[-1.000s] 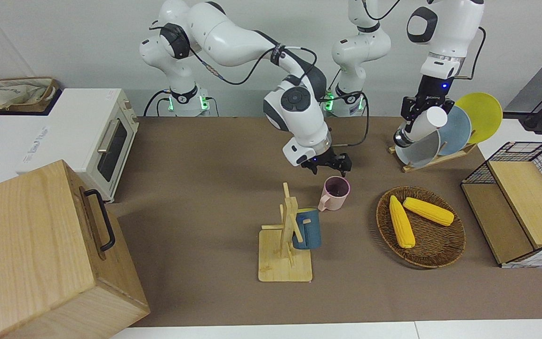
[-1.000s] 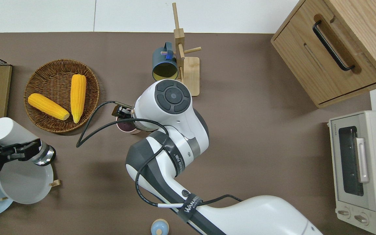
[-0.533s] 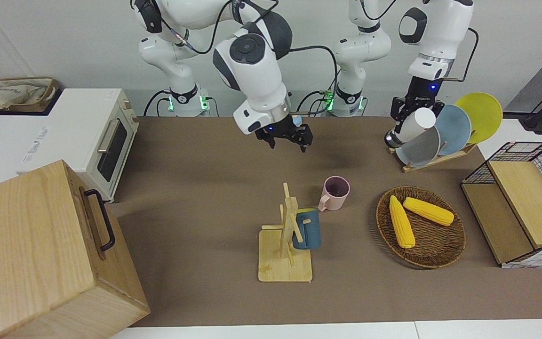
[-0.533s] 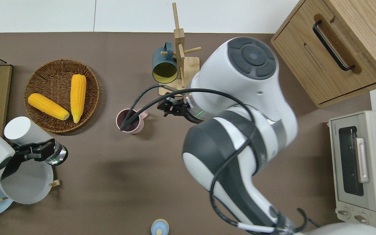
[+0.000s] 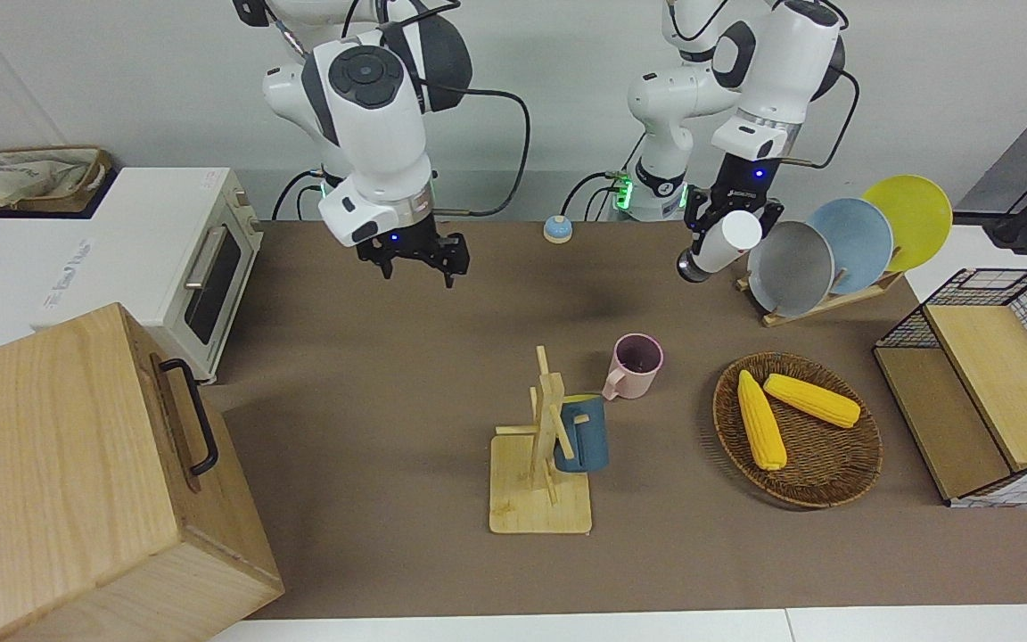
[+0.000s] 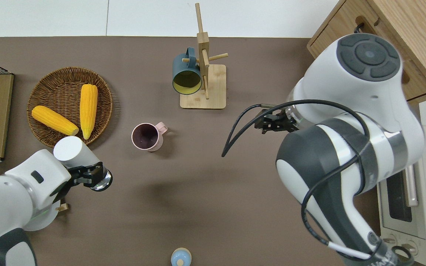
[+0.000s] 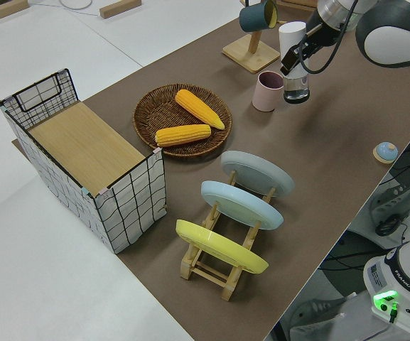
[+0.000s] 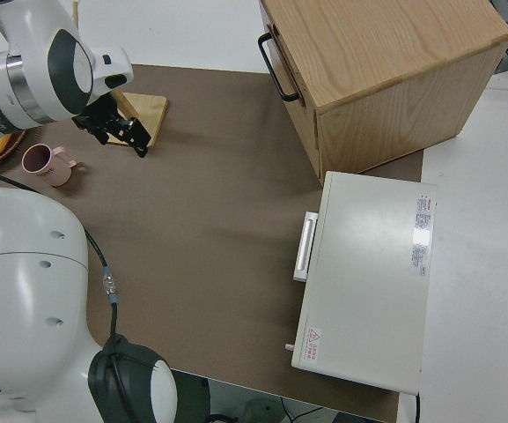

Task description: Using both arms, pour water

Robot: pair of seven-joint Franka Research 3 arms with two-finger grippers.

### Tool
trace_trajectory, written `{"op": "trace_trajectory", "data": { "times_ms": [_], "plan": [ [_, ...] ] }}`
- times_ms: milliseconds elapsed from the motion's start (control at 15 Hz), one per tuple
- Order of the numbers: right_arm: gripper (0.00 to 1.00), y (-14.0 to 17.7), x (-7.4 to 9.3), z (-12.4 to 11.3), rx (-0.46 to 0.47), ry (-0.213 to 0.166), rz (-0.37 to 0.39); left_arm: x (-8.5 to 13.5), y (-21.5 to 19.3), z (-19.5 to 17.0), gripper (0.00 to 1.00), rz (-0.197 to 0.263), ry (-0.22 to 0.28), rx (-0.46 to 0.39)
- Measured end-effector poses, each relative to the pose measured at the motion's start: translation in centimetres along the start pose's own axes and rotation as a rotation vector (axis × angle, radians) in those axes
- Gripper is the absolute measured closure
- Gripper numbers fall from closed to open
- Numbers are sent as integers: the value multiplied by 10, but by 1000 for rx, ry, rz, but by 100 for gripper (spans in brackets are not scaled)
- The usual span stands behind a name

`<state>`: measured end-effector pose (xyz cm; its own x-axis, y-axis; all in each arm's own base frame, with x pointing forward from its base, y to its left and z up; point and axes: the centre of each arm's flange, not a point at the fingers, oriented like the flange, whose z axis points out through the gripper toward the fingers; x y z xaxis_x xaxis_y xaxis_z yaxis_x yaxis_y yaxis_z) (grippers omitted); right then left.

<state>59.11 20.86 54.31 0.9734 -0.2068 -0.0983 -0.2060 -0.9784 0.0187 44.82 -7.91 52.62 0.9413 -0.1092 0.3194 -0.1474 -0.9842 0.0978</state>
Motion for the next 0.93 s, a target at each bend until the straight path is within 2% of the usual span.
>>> {"op": "trace_trajectory", "data": {
  "times_ms": [200, 533, 667, 933],
  "plan": [
    [0, 51, 25, 3, -46, 13, -47, -7, 22, 14, 37, 28, -15, -1],
    [0, 141, 59, -12, -60, 57, -105, -29, 40, 53, 37, 30, 20, -17],
    [0, 171, 59, -27, -55, 77, -108, -37, 46, 65, 37, 32, 16, -23],
    [0, 179, 29, -70, -53, 111, -112, -40, 50, 81, 37, 26, -6, -28]
  ]
}}
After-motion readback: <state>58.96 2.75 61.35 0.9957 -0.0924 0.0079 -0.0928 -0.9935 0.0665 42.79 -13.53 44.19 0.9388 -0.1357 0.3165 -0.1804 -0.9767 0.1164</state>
